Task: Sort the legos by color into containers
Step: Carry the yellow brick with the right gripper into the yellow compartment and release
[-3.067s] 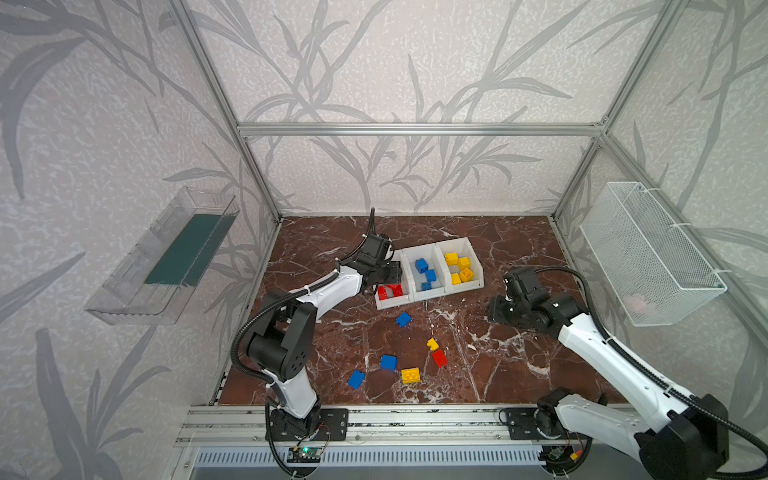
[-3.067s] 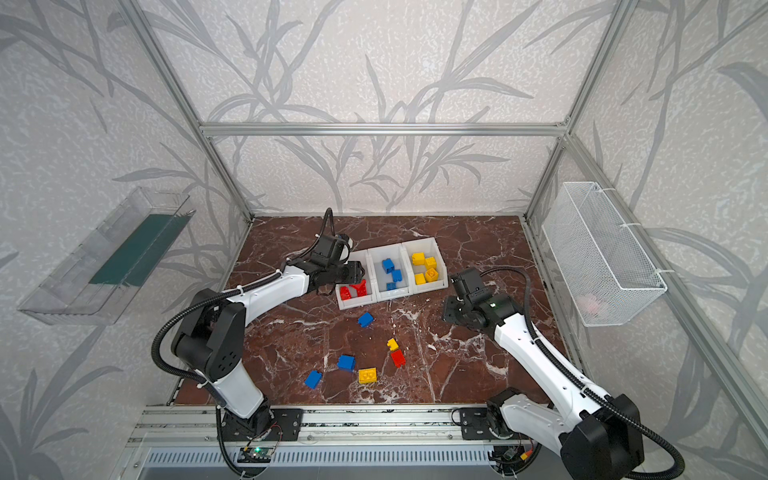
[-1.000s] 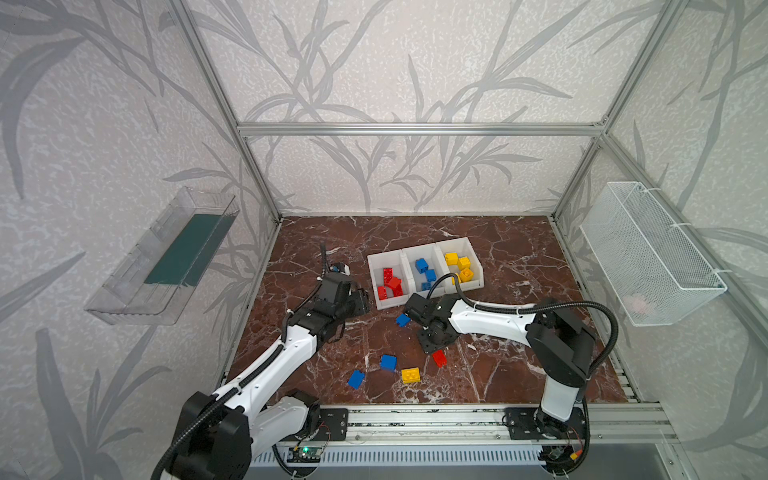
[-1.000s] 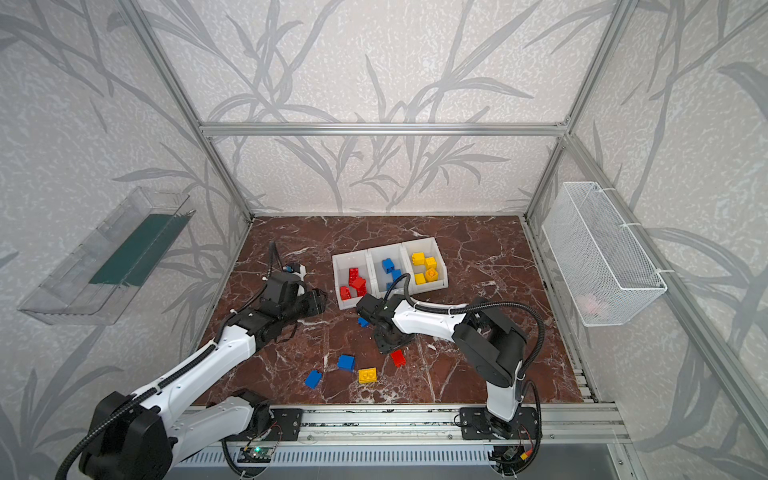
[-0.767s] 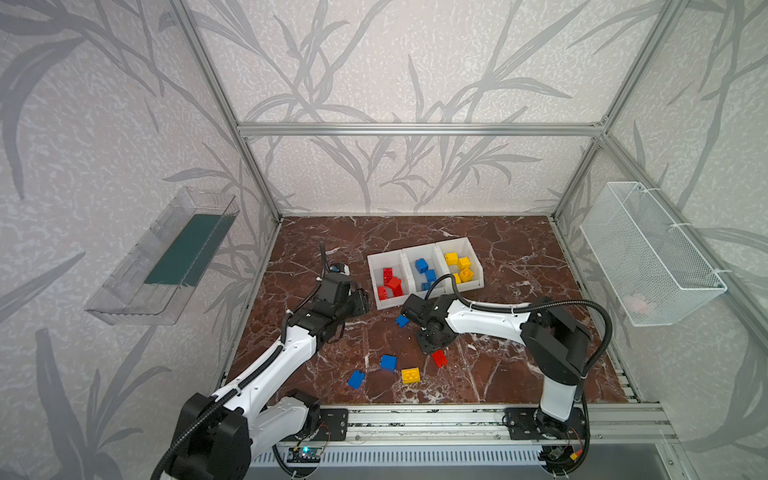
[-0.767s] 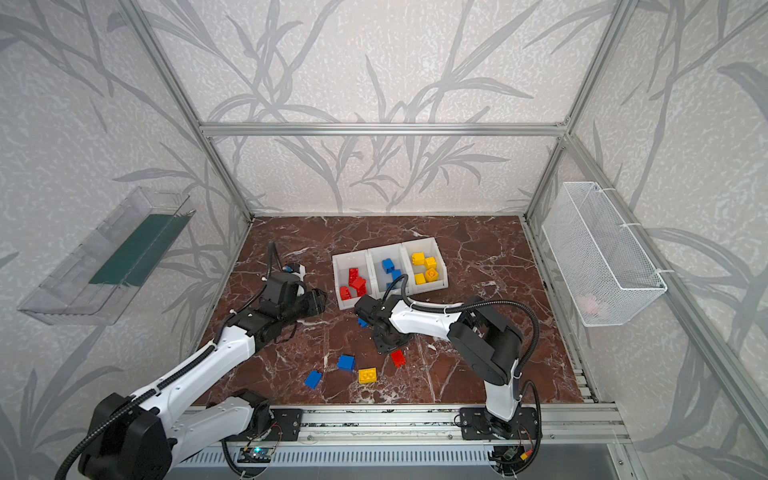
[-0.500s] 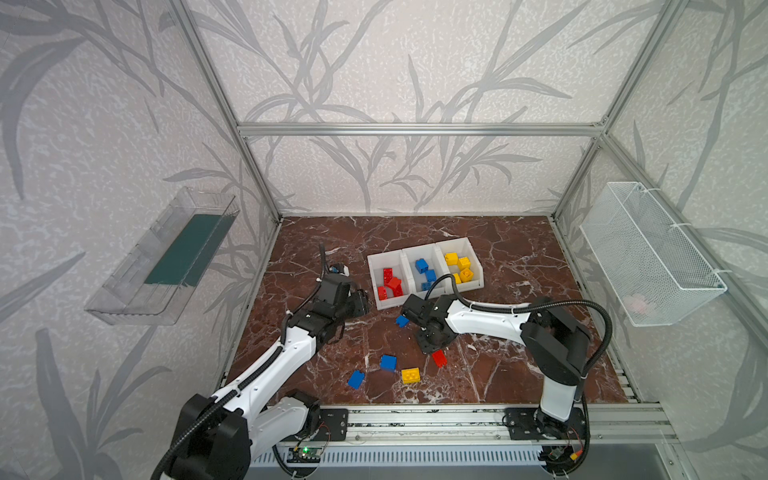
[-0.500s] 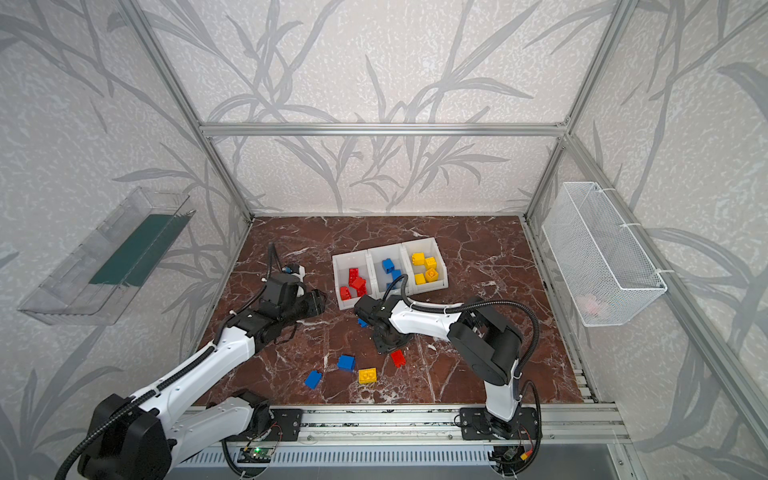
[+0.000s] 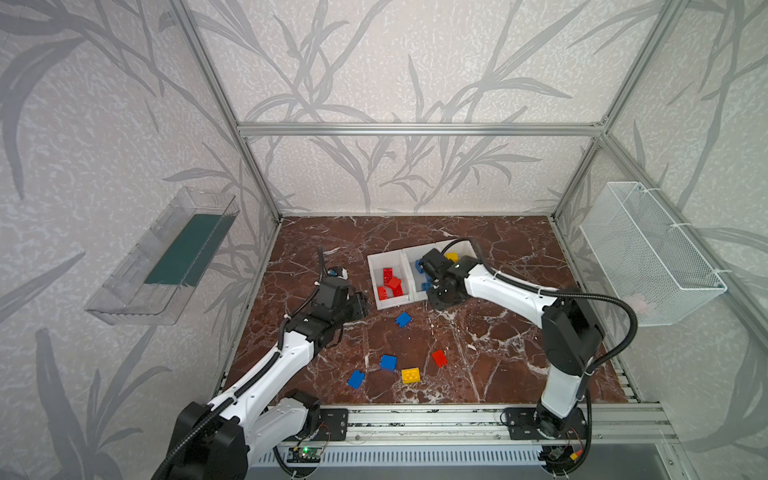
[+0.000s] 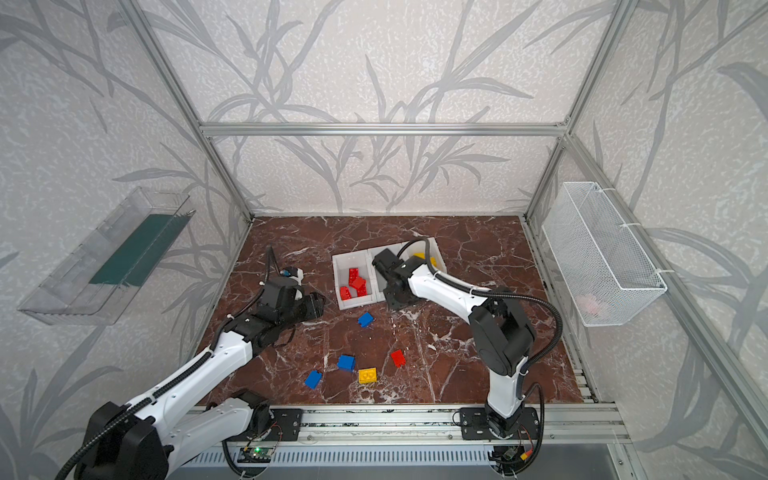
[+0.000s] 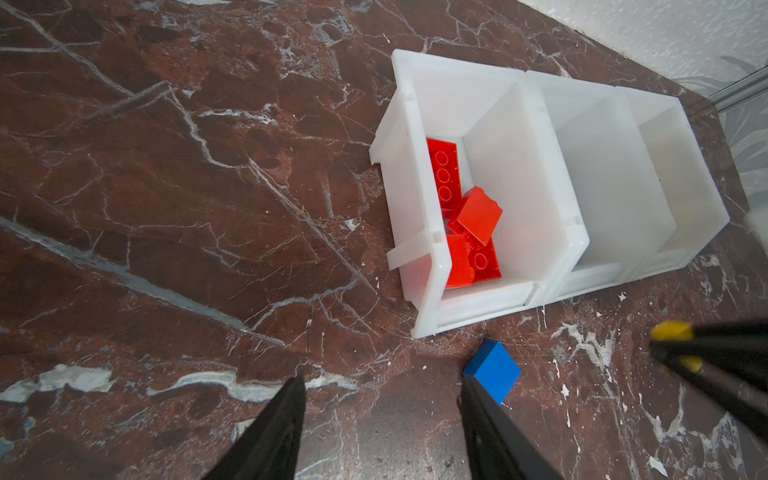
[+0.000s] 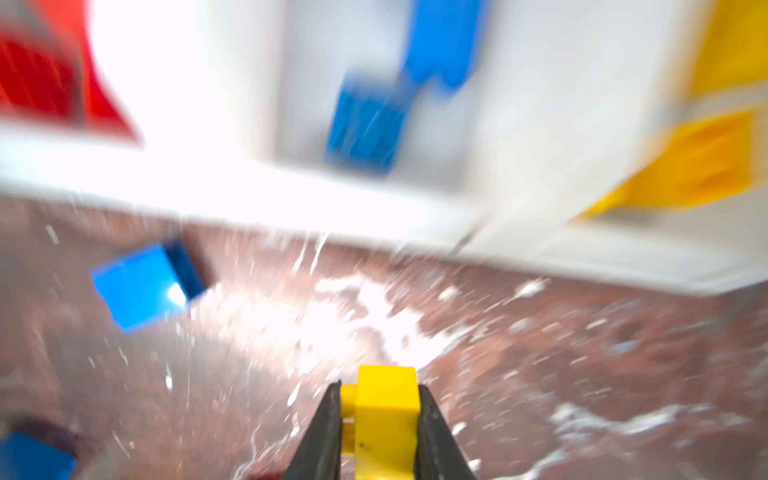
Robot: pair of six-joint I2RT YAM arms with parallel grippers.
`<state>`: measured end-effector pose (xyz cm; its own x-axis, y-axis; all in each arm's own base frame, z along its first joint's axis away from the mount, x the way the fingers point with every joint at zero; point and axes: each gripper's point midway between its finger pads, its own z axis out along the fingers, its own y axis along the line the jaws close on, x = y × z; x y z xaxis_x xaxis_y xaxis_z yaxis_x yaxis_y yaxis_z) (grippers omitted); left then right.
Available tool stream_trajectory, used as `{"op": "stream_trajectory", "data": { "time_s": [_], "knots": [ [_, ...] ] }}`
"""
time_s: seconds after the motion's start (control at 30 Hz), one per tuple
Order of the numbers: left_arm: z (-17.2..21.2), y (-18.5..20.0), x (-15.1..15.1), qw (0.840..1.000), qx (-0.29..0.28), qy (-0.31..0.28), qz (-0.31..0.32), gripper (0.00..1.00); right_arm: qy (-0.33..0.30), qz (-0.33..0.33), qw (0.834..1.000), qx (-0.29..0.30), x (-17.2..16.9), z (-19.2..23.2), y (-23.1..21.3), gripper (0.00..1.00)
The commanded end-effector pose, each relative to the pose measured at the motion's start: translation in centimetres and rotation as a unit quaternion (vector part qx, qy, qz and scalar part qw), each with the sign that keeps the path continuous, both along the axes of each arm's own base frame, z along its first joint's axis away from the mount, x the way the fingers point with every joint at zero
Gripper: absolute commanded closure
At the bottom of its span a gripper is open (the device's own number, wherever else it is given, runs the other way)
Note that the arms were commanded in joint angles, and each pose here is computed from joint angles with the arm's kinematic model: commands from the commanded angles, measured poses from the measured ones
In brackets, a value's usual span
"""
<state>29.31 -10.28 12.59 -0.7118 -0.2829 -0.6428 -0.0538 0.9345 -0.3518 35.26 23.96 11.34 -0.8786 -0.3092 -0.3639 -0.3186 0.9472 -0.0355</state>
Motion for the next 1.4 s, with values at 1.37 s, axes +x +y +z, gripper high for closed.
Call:
{"op": "stream_trajectory", "data": {
  "time_s": [1.37],
  "knots": [
    [-1.0, 0.4, -1.7, 1.0, -0.011, 0.017, 0.003, 0.38, -0.002, -0.09, 0.995, 0.052, 7.9, 2.7, -6.2, 0.45]
  ]
}}
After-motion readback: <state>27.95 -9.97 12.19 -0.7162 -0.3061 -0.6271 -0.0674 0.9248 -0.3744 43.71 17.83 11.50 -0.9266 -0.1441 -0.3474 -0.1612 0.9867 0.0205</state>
